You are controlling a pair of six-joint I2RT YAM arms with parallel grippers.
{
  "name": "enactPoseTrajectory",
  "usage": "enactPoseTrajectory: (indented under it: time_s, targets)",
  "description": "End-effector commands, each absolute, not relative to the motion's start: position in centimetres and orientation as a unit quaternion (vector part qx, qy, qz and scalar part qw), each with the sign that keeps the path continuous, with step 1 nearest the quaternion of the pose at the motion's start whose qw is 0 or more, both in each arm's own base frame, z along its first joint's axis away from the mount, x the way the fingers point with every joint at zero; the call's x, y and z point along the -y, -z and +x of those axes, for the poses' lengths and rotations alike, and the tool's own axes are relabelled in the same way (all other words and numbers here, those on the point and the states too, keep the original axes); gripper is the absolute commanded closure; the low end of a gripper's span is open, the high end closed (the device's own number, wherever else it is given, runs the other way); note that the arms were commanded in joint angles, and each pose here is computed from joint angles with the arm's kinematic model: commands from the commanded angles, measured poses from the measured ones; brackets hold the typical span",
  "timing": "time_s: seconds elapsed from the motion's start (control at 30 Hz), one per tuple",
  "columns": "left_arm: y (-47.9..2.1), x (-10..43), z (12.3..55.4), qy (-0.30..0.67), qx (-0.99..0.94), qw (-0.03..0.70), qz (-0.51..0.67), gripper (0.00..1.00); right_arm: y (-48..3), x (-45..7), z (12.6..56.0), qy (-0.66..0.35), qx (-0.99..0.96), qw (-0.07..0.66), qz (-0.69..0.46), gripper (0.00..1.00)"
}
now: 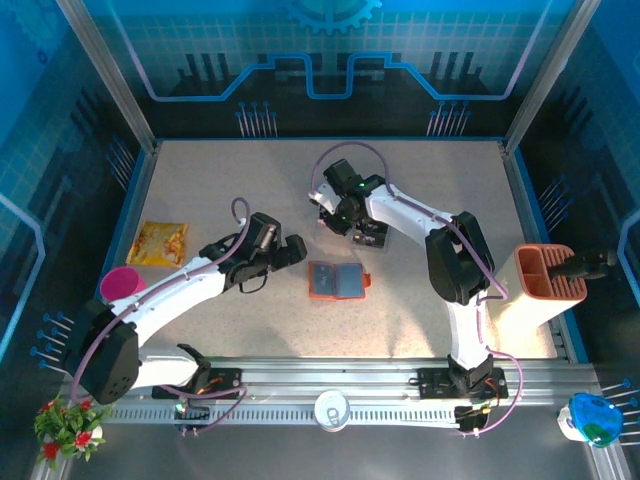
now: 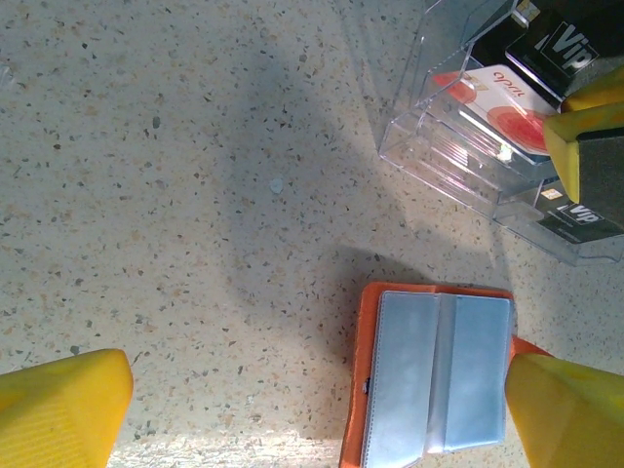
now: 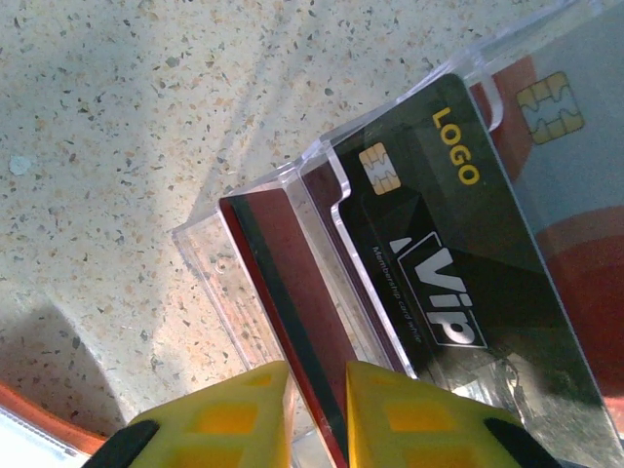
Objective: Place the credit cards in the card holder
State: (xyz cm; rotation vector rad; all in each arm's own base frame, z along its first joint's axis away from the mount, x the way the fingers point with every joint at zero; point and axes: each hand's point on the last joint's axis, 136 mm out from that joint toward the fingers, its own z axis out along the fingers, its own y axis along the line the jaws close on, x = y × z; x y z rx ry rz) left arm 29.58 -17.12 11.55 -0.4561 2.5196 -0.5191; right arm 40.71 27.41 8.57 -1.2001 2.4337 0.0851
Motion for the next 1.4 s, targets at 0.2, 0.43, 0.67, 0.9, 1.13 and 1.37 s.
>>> enactPoseTrajectory:
  time_s: [0.2, 0.43, 0.67, 0.9, 1.13, 1.37]
  targets:
    - [-12.7, 18.0, 30.6, 0.208, -0.928, 0.268, -0.153, 0.01, -8.9, -28.1, 40.9, -0.001, -0.856, 0.229, -0.464, 0.84]
    - [-12.9, 18.1, 30.6, 0.211, -0.927, 0.269, -0.154, 0.01, -8.4, -28.1, 41.4, 0.029, -0.844, 0.233, -0.482, 0.85]
    - [-12.9, 18.1, 30.6, 0.211, -0.927, 0.269, -0.156, 0.01, -8.0, -28.3, 41.4, 0.028, -0.844, 0.229, -0.484, 0.82]
    - [-12.7, 18.1, 30.6, 0.211, -0.927, 0.267, -0.154, 0.01, -8.3, -28.4, 41.2, 0.023, -0.841, 0.230, -0.489, 0.89]
    - [-12.8, 18.3, 30.6, 0.213, -0.928, 0.265, -0.153, 0.01, -9.1, -28.6, 40.7, 0.021, -0.820, 0.241, -0.519, 0.95]
    - [-13.0, 18.4, 30.7, 0.216, -0.927, 0.266, -0.152, 0.01, -10.7, -28.6, 40.6, 0.028, -0.800, 0.259, -0.541, 1.00]
